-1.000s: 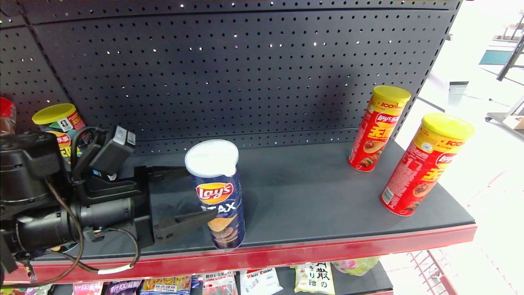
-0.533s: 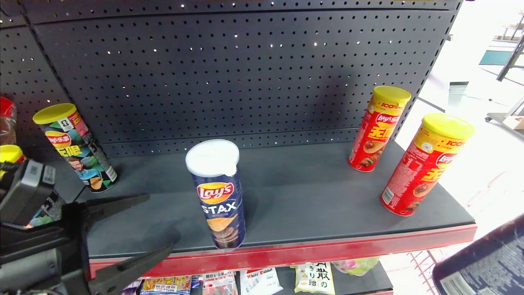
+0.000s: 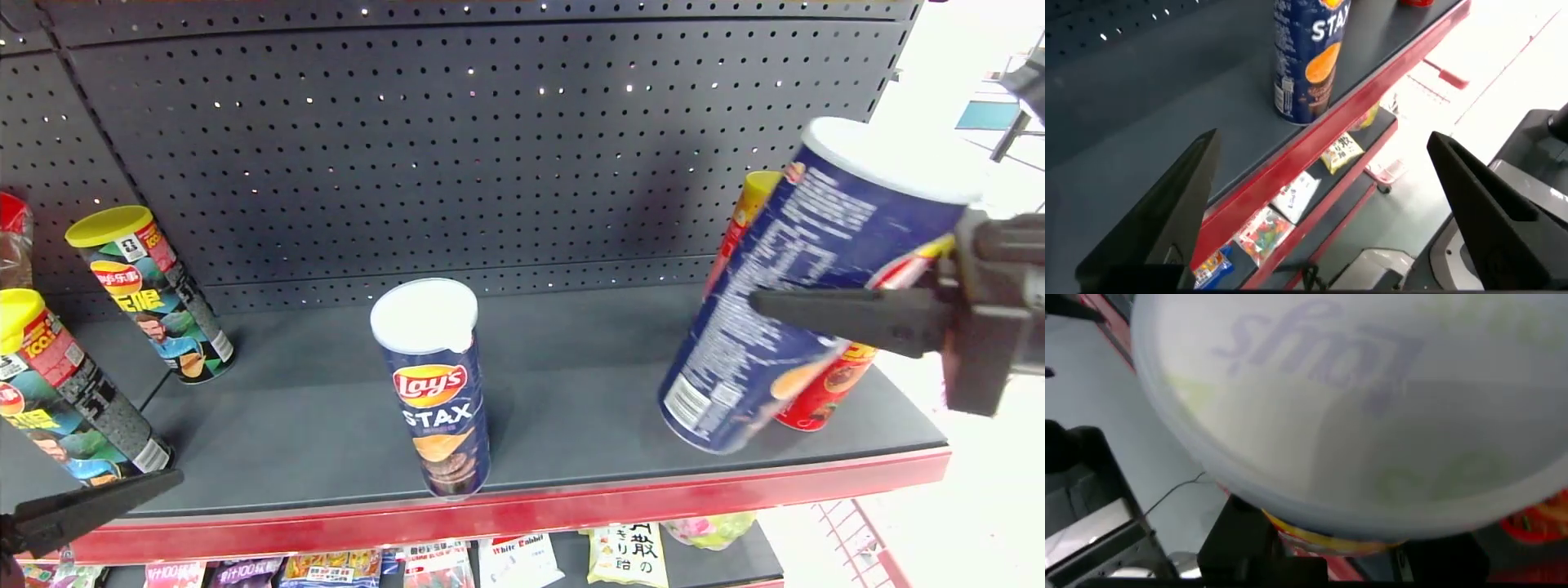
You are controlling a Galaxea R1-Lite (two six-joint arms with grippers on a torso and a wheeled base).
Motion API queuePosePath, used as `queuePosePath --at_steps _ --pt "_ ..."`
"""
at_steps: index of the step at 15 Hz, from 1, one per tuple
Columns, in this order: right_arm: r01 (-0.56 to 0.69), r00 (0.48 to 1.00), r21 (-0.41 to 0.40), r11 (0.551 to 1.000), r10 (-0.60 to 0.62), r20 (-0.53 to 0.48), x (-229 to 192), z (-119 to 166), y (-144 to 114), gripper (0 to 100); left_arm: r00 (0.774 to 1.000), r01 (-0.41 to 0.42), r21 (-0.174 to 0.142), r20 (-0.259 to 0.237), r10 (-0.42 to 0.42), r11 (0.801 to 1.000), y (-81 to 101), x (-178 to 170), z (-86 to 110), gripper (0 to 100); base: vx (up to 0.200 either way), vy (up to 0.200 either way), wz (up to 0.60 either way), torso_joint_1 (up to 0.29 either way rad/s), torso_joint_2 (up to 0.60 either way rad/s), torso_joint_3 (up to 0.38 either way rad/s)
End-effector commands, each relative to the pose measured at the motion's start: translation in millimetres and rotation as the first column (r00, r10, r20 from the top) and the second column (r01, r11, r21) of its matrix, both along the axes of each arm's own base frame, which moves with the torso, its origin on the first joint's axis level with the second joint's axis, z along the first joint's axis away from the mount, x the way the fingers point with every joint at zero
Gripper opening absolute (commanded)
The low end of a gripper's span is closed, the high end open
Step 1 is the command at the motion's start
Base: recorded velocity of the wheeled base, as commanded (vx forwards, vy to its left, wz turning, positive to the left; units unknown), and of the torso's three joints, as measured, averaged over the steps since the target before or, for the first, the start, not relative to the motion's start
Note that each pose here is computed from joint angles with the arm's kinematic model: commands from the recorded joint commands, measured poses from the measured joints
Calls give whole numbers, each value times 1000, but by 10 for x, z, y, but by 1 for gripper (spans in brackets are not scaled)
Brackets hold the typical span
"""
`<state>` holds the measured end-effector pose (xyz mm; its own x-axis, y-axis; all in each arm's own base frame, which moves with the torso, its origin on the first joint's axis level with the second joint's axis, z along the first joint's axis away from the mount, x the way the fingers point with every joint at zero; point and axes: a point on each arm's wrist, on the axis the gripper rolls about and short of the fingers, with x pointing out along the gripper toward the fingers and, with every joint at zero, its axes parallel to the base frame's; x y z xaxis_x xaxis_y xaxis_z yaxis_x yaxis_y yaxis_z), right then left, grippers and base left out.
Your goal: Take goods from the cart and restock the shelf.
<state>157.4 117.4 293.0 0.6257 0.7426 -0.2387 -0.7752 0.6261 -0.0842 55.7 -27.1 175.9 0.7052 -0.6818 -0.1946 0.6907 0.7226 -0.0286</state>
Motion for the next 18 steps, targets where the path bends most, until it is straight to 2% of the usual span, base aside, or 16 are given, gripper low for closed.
queuePosePath --at_steps 1,6,10,18 --pt "-19 999 -35 999 17 -46 499 -276 408 0 999 -2 -13 46 3 1000 28 -93 36 100 0 0 0 0 0 0" --pt "-24 997 -55 998 20 -73 920 -394 710 0 999 -12 -12 52 13 1000 53 -170 37 100 0 0 0 0 0 0" --pt "-36 997 -51 998 33 -65 1107 -399 892 0 998 -21 -12 61 22 1000 55 -170 64 100 0 0 0 0 0 0" --pt "-100 995 -61 993 99 -29 1382 -492 1358 0 999 -29 -5 46 29 1000 56 -169 51 100 0 0 0 0 0 0"
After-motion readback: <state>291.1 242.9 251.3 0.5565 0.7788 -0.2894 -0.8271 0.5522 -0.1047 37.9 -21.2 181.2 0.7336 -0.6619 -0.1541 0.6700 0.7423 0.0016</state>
